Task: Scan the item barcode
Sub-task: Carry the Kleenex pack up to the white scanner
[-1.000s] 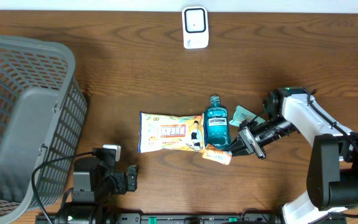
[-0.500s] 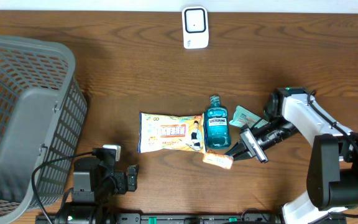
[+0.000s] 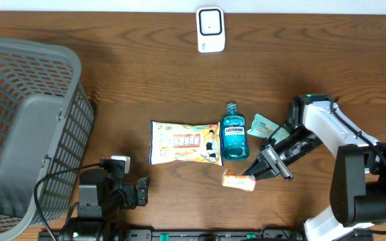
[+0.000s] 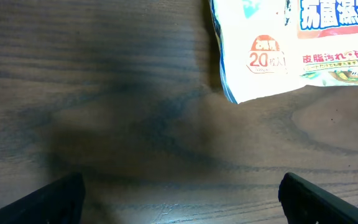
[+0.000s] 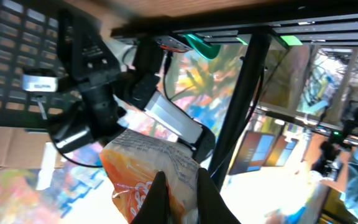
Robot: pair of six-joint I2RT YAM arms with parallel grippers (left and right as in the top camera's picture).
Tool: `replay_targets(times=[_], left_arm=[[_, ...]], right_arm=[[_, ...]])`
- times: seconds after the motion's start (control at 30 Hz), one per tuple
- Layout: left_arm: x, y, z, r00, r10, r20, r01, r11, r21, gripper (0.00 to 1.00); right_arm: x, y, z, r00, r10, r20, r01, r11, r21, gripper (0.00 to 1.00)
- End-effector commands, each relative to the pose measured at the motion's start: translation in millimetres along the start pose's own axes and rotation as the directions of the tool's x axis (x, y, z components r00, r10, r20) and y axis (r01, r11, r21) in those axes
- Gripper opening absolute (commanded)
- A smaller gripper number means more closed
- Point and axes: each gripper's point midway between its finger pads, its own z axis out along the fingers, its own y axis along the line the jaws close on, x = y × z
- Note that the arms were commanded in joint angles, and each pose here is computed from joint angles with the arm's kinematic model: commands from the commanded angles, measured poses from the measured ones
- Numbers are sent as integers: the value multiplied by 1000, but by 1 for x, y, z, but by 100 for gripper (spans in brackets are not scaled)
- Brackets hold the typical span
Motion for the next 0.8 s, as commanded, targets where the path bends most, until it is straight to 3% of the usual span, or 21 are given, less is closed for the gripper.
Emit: replay_targets(times=[0.0, 0.43, 0.63, 0.77], left_arm=[[-1, -1, -1, 1000, 5, 3, -5, 1000, 8, 99], [-1, -1, -1, 1000, 5, 3, -5, 1000, 7, 99], [-1, -1, -1, 1000, 6, 3, -6, 1000, 8, 99], [-1, -1, -1, 1000, 5, 3, -5, 1000, 8, 99]], right_arm=[[10, 0, 11, 998, -62, -12, 62, 997, 42, 1], [78, -10, 27, 917, -387, 101, 376, 920, 113, 2], [59, 8, 18, 834, -479, 273, 463, 877, 127, 1], [65, 23, 16, 776, -559, 293, 561, 824, 87, 1]])
